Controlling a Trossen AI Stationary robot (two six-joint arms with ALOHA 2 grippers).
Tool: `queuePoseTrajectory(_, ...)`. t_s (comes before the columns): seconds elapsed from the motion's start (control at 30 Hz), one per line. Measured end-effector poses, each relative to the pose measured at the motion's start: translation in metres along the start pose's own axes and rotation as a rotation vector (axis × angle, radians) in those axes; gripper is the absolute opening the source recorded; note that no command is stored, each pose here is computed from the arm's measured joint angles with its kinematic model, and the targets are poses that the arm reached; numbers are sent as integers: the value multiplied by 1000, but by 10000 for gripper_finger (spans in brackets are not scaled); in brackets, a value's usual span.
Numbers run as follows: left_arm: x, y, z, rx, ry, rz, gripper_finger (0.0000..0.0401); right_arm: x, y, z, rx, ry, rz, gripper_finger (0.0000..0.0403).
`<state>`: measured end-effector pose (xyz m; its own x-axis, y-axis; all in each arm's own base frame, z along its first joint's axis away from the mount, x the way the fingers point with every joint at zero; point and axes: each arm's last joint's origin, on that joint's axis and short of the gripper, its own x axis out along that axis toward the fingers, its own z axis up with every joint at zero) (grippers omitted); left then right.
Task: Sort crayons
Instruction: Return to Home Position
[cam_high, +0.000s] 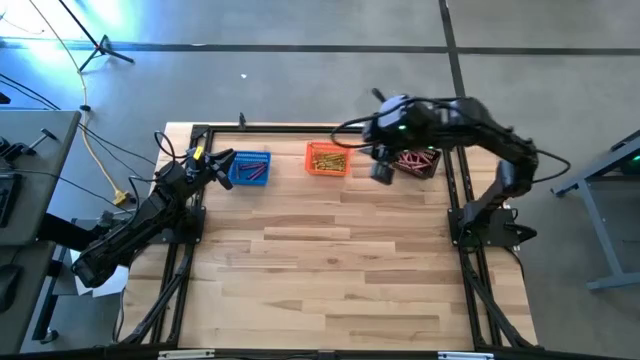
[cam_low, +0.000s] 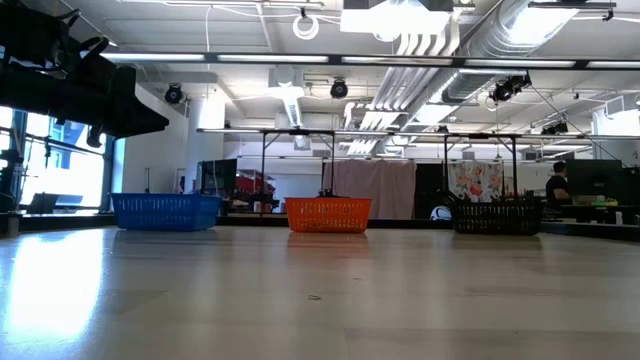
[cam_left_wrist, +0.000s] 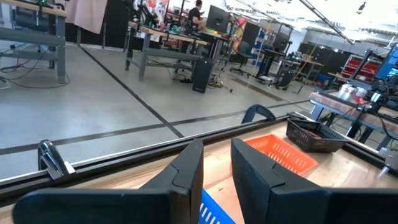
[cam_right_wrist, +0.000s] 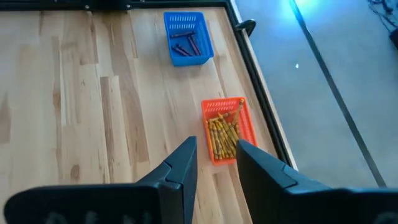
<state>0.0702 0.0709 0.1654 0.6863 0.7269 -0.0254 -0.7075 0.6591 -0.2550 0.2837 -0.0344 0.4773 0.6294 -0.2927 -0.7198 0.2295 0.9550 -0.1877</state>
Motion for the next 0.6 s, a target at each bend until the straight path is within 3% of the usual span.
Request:
queuePoseTrajectory(0.1,0,0,0,0,0,0,72,-11,-1,-16,-2,9,28,99)
queuePoseTrajectory(0.23,0,0,0,0,0,0,72,-10,4,-50,7,-29,158,99)
queuePoseTrajectory(0.47,0,0,0,0,0,0,72,6,11,-117,228,-268,238,99)
queuePoseTrajectory(0.6,0,0,0,0,0,0,72,18,15,-153,281,-394,257,99)
